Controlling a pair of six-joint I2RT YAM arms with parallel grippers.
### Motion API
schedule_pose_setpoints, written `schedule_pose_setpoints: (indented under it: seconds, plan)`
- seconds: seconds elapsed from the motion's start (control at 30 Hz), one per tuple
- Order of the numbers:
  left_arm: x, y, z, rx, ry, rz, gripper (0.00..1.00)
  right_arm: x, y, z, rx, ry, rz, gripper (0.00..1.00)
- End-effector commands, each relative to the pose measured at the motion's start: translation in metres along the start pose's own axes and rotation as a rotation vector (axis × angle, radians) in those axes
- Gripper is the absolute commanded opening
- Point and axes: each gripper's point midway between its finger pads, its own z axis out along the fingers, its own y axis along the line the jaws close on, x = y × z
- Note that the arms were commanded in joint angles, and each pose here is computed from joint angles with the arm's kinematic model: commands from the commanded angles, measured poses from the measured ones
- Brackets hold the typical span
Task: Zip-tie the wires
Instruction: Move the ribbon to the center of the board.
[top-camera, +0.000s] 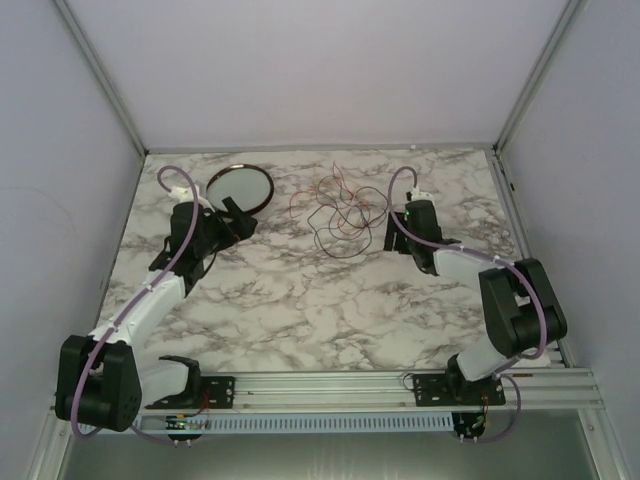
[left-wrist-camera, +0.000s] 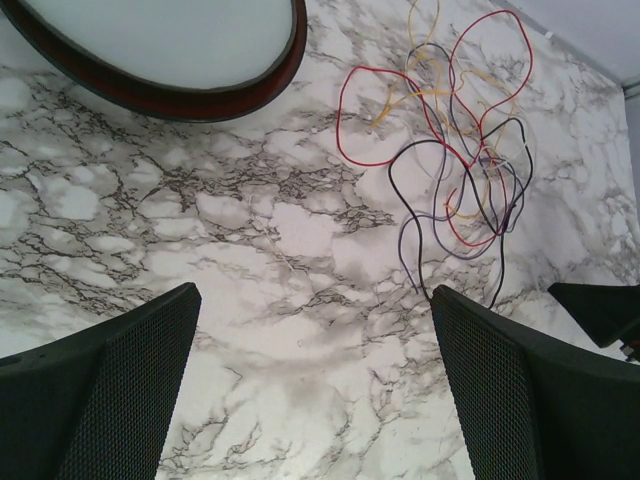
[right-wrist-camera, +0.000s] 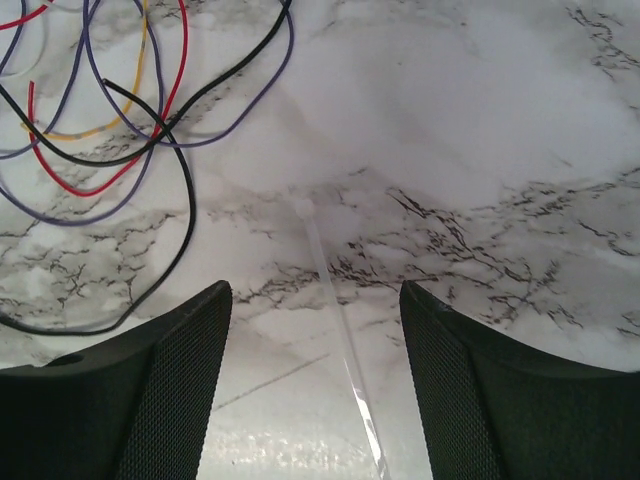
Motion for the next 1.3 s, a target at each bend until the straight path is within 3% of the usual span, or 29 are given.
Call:
schedule_pose_setpoints:
  seconds: [0.0, 0.3, 0.67, 0.87, 1.27]
  plan:
    - [0.011, 0.003, 0.001, -0.007, 0.039, -0.015, 1.00, 0.000, 0.003, 0.009, 0.037, 0.025, -0.057, 0.64]
    - [0.002, -0.002, 0.002, -0.002, 0.024, -0.012, 1.00, 0.001, 0.007, 0.019, 0.098, 0.065, -0.130, 0.40]
    - [-0.011, -0.014, 0.002, 0.026, 0.012, -0.002, 1.00, 0.018, 0.001, 0.028, 0.118, 0.117, -0.130, 0.26]
    - [-0.015, -0.033, 0.004, 0.093, 0.048, 0.028, 1.00, 0.020, -0.012, 0.028, 0.144, 0.138, -0.087, 0.06]
    - [0.020, -0.073, 0.043, 0.105, 0.170, 0.170, 1.00, -0.032, -0.115, 0.031, 0.356, 0.098, -0.103, 0.02]
